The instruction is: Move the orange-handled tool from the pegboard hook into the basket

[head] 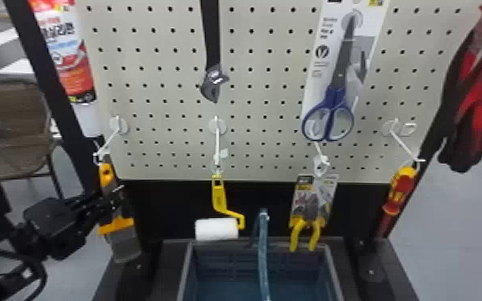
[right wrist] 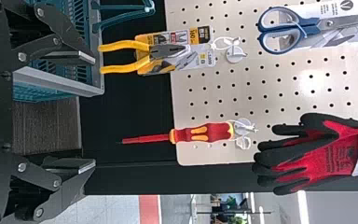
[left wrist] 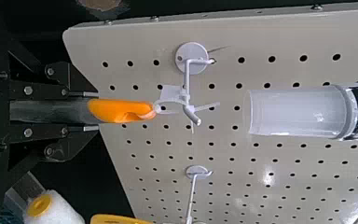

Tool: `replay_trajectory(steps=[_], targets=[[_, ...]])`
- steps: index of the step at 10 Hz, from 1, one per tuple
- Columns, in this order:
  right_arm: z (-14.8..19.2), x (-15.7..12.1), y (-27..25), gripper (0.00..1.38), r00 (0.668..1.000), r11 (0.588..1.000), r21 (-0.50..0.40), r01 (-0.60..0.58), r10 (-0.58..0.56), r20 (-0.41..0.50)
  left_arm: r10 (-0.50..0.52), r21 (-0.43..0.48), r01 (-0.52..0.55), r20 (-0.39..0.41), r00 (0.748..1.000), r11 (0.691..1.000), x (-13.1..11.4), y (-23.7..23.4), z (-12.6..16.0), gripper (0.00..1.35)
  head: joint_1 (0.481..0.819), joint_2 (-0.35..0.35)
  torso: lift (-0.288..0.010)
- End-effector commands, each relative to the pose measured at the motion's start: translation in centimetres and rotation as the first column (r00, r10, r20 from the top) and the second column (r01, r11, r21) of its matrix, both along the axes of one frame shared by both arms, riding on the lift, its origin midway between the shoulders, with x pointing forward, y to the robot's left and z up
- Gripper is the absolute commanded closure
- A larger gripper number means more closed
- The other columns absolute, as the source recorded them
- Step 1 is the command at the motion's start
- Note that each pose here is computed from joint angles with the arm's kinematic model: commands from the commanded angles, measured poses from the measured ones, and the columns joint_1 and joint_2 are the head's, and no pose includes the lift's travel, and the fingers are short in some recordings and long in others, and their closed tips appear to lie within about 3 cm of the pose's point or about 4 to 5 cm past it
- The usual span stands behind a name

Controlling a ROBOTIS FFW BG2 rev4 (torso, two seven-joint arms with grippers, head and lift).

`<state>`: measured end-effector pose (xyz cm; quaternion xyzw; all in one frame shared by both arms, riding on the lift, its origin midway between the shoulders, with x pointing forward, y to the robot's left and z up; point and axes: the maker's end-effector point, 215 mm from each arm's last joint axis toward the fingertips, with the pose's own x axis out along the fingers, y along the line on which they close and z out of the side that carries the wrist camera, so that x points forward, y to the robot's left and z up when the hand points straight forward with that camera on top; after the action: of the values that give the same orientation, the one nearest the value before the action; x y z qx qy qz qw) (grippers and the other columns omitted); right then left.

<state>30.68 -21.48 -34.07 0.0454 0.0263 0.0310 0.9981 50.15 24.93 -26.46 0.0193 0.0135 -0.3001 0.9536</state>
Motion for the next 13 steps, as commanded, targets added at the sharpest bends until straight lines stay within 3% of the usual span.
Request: replay_trajectory(steps=[1,13], targets=[[-0.06,-0.01,0.01,0.48,1.000,1.000,0.000,0.000,0.000,-0.002,0.000,0.000,0.000,0.003,1.000,1.000,0.05,-0.01,0.12,1.21,0.549,0.000,-0.100],[-0.22,0.03,-0.06,0.48,1.000,1.000,-0.001,0.000,0.000,-0.005,0.000,0.012,0.000,0.011,1.000,1.000,-0.12,-0.18,0.64,1.21,0.549,0.000,-0.100]])
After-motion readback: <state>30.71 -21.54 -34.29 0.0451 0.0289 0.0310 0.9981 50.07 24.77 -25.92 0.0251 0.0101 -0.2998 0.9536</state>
